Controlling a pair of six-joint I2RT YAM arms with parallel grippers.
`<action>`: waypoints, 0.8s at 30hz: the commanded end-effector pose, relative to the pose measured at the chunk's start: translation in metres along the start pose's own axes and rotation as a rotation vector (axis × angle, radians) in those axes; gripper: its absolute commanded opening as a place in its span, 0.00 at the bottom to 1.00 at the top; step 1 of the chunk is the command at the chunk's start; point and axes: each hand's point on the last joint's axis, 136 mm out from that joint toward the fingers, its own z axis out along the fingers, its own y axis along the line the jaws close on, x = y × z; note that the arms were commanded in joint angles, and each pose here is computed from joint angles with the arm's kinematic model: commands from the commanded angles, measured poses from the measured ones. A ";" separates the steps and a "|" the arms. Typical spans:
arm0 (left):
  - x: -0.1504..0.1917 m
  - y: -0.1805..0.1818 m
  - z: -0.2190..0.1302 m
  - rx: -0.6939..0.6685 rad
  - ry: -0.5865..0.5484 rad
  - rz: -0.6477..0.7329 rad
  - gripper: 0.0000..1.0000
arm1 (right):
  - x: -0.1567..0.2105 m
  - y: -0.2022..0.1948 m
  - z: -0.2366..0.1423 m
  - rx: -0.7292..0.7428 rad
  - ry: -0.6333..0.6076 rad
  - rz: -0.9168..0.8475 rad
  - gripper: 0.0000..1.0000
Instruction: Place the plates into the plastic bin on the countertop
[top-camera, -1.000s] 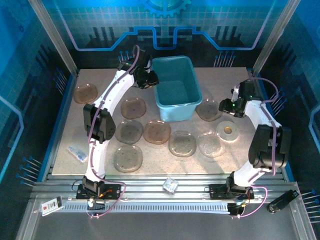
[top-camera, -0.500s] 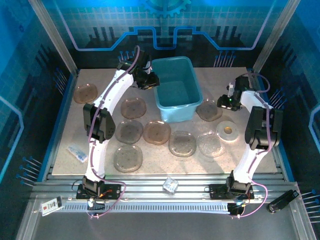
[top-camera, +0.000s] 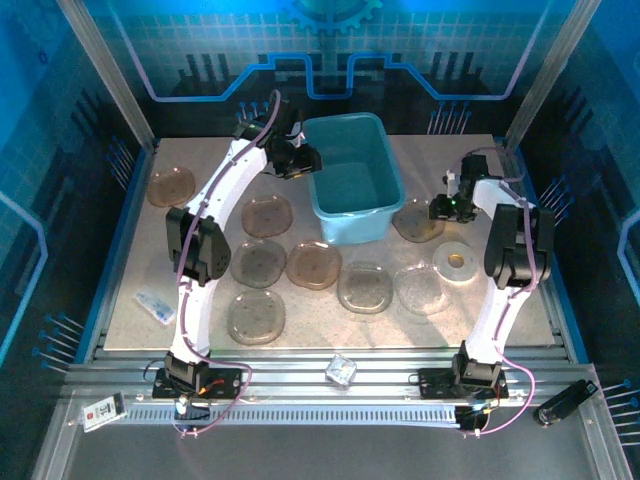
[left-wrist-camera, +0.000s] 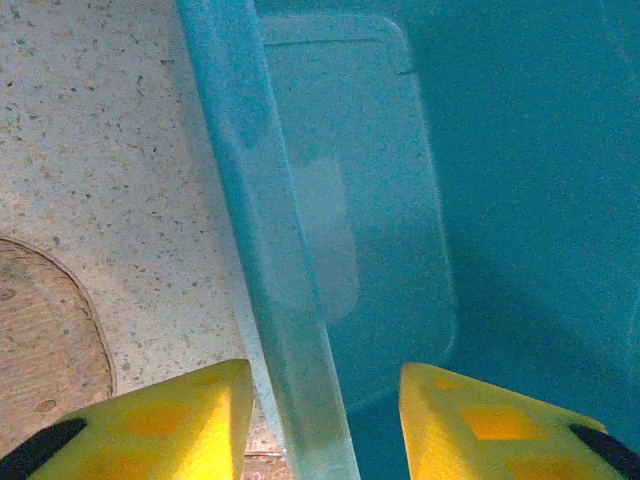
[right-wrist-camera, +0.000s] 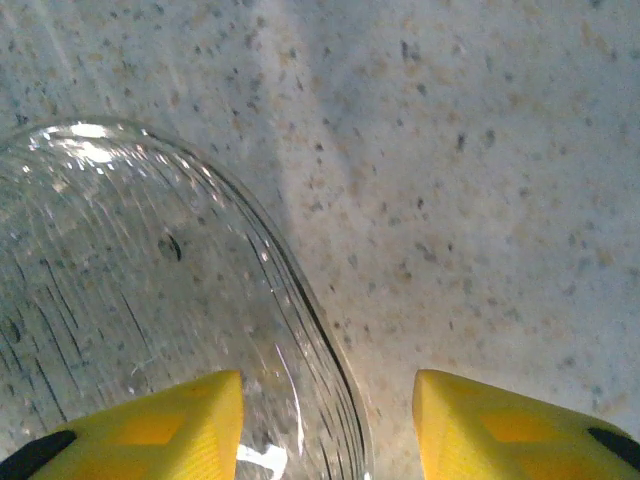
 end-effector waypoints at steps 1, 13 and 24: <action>-0.003 -0.006 -0.017 0.010 -0.014 0.031 0.45 | -0.007 0.005 0.007 0.010 0.013 -0.062 0.49; -0.002 -0.005 -0.025 -0.005 -0.030 0.045 0.47 | -0.013 0.013 0.018 0.003 0.052 -0.100 0.36; 0.002 -0.002 -0.030 -0.015 -0.029 0.056 0.50 | -0.006 0.011 0.017 0.016 0.065 -0.105 0.20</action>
